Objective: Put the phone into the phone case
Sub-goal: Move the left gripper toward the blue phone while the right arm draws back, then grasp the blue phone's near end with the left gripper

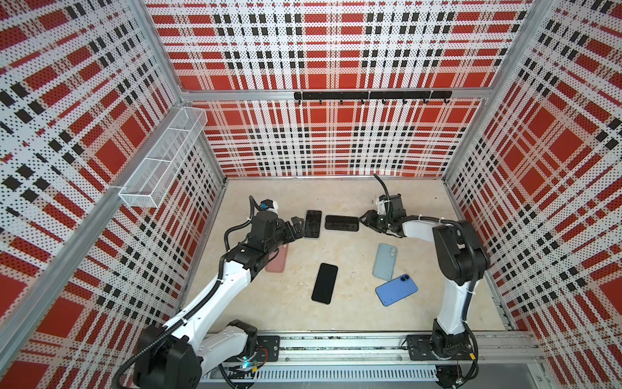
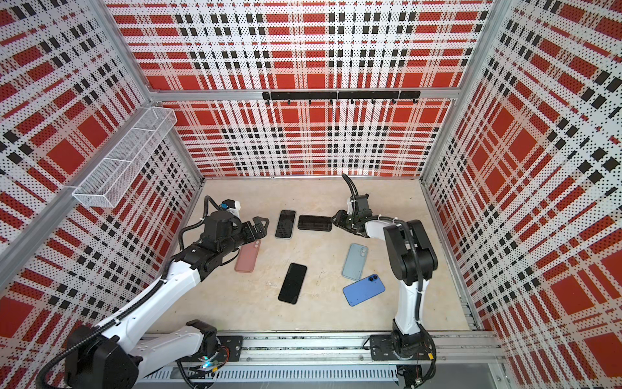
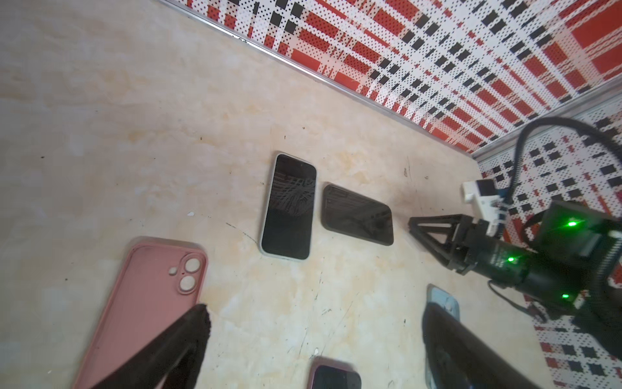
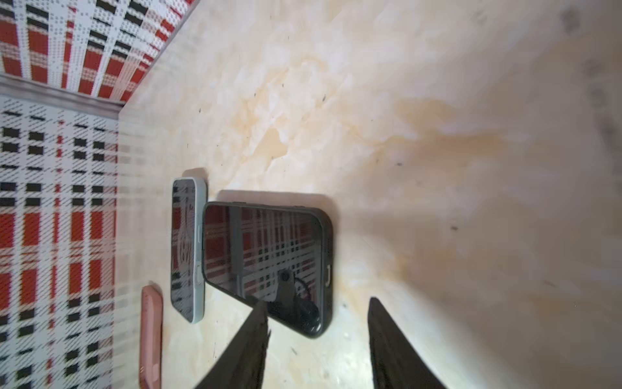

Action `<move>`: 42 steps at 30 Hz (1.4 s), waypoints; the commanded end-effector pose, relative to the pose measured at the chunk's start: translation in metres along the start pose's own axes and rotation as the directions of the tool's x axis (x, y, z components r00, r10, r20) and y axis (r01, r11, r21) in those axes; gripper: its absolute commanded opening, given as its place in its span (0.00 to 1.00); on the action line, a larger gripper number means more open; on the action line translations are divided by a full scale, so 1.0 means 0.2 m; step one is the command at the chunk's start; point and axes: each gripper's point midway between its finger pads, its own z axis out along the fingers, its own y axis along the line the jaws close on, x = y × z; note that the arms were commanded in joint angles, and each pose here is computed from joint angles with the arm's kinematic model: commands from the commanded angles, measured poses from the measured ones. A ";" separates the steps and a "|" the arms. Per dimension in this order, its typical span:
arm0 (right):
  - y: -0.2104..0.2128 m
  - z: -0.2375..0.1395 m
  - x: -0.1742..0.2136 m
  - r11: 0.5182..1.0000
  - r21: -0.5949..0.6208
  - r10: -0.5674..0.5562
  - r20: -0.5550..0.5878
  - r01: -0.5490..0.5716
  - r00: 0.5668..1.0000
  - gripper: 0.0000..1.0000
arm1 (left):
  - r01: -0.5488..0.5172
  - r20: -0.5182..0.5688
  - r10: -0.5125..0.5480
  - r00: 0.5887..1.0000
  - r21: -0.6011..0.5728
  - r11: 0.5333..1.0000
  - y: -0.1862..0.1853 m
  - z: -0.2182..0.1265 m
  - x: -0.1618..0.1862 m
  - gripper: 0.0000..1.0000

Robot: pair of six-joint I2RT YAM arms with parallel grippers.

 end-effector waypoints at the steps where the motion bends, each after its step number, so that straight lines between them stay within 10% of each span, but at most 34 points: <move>1: -0.04 -0.24 -0.10 0.980 0.157 -0.138 0.102 0.121 0.985 0.53 | -0.105 -0.016 0.104 0.994 -0.046 0.993 -0.05 -0.07 0.02 1.00; 7: -0.14 -0.65 -0.05 0.945 0.312 -0.156 0.163 0.099 0.974 0.57 | -0.371 -0.100 0.383 0.918 0.121 0.921 -0.38 -0.06 0.29 1.00; 15: -0.36 -0.99 0.03 0.954 0.152 0.221 0.223 -0.258 0.949 0.57 | -0.673 -0.044 0.810 0.584 0.531 0.514 -0.97 -0.13 0.89 1.00; 20: -0.52 -1.22 0.04 0.887 0.243 0.283 0.385 -0.392 0.878 0.58 | -0.714 -0.082 0.914 0.397 0.599 0.363 -1.14 -0.02 1.24 1.00; 27: -0.57 -1.40 0.04 0.865 0.140 0.356 0.505 -0.481 0.786 0.58 | -0.684 -0.222 0.951 0.217 0.660 0.310 -1.18 0.17 1.64 0.99; 42: -0.60 -1.38 0.09 0.870 0.124 0.364 0.492 -0.478 0.791 0.59 | -0.735 -0.284 0.950 0.132 0.615 0.286 -1.15 0.40 1.79 0.97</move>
